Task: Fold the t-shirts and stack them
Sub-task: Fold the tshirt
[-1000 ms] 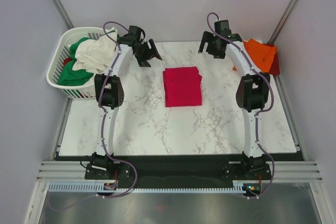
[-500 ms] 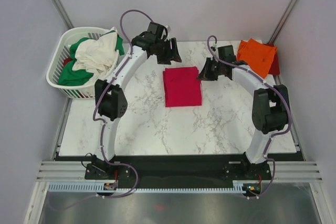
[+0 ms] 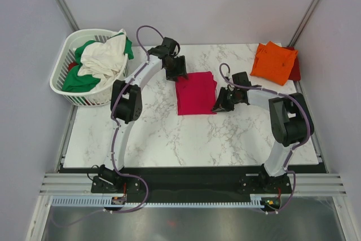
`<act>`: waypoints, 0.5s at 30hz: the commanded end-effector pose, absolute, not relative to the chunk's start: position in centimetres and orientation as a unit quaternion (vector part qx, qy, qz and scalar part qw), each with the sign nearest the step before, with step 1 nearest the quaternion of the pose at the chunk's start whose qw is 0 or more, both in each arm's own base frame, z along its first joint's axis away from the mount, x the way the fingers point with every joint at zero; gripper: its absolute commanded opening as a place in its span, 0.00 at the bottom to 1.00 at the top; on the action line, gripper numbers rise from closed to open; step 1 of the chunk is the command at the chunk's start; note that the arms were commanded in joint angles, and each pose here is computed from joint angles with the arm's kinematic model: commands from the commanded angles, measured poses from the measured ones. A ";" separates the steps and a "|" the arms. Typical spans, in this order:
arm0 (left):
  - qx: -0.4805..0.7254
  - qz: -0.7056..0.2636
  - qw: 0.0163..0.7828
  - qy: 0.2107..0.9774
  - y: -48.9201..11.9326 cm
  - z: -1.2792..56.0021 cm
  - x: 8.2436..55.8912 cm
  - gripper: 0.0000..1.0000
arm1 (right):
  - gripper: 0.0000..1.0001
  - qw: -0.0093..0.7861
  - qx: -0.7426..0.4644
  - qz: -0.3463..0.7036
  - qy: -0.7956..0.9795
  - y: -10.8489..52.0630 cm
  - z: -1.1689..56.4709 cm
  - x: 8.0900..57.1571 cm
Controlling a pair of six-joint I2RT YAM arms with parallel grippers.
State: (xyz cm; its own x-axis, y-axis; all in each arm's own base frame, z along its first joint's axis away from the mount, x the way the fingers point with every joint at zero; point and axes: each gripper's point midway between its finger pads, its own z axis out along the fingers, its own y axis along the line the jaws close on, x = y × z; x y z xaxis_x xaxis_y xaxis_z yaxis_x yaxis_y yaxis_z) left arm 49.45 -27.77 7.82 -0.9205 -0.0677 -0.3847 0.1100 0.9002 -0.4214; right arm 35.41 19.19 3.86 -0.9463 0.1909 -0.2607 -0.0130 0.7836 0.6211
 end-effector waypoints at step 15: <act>0.018 -0.159 0.215 0.963 -23.2 2.5 53.2 0.63 | 0.41 0.163 0.032 0.276 0.947 16.7 2.8 31.4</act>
